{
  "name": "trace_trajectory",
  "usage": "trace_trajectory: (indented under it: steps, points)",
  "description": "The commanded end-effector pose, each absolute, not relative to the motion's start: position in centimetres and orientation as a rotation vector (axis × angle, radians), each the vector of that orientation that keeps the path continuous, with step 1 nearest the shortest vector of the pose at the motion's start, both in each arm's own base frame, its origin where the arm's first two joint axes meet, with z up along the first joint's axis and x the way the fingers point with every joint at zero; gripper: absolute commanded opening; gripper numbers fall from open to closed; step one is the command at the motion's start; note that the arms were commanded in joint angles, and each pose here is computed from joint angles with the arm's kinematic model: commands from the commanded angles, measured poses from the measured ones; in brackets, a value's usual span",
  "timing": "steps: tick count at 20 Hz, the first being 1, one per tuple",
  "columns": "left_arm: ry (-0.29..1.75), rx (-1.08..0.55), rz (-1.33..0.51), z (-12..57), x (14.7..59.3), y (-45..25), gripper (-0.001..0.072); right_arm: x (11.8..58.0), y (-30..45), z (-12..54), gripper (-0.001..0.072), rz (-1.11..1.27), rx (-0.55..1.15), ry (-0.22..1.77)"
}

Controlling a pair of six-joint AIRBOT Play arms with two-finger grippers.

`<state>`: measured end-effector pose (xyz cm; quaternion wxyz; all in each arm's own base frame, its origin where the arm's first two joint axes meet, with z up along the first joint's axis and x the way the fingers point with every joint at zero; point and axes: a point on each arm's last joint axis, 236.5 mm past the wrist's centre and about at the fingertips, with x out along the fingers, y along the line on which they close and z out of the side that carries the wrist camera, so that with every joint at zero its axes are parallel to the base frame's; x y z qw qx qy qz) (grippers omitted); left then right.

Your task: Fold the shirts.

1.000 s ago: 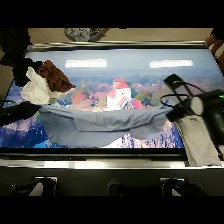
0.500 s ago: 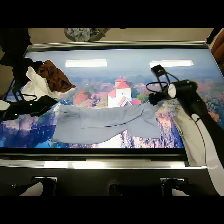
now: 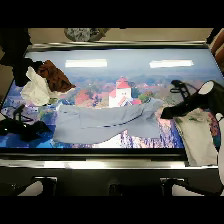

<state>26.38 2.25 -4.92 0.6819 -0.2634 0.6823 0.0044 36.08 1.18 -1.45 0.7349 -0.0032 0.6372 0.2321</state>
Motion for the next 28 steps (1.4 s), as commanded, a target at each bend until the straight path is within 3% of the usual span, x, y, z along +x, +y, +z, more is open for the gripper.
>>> trace_trajectory:
  steps: [1,6,10,11,12,13,16,23,24,25,26,27,28]
  points:
    - [1.574,-0.653,-0.025,-7.8,24.4,-0.7,0.0715,31.0,8.8,-3.1,0.0709,0.818,0.150,1.456]
    - [1.497,-0.591,-0.031,-8.7,26.5,-1.9,0.0697,31.1,16.1,-4.8,0.0715,0.884,0.167,1.375]
    - [1.391,-0.617,0.052,-8.8,29.0,-0.6,0.0393,29.5,19.5,-5.2,0.0716,0.937,0.197,1.394]
    - [1.379,-0.615,0.056,-8.8,29.2,-0.5,0.0206,29.1,20.3,-5.6,0.0716,0.938,0.211,1.409]
    - [1.375,-0.612,0.056,-8.8,29.3,-0.5,0.0070,29.0,21.3,-6.1,0.0716,0.933,0.241,1.410]
    - [1.373,-0.601,0.047,-8.8,29.3,-0.5,0.0032,29.1,22.7,-6.2,0.0716,0.940,0.279,1.402]
    - [1.367,-0.573,0.025,-8.6,29.4,-0.4,0.0031,28.9,26.2,-6.8,0.0715,0.958,0.333,1.393]
    - [1.296,-0.525,0.002,-7.0,30.2,-0.1,0.0030,32.1,28.8,-8.7,0.0706,0.707,0.436,1.341]
    - [1.287,-0.522,0.001,-6.7,30.3,-0.1,0.0030,32.2,29.2,-9.0,0.0656,0.685,0.444,1.337]
    - [1.279,-0.519,0.000,-6.5,30.3,-0.1,0.0030,32.5,29.4,-9.2,0.0422,0.674,0.437,1.322]
    - [1.271,-0.516,-0.001,-6.3,30.4,-0.1,0.0031,33.0,29.5,-9.2,0.0143,0.665,0.423,1.296]
    - [1.260,-0.507,-0.006,-5.9,30.5,0.0,0.0030,33.5,29.5,-9.0,0.0045,0.674,0.404,1.272]
    - [1.242,-0.499,-0.008,-5.4,30.7,0.0,0.0029,34.1,29.2,-8.6,0.0044,0.704,0.357,1.236]
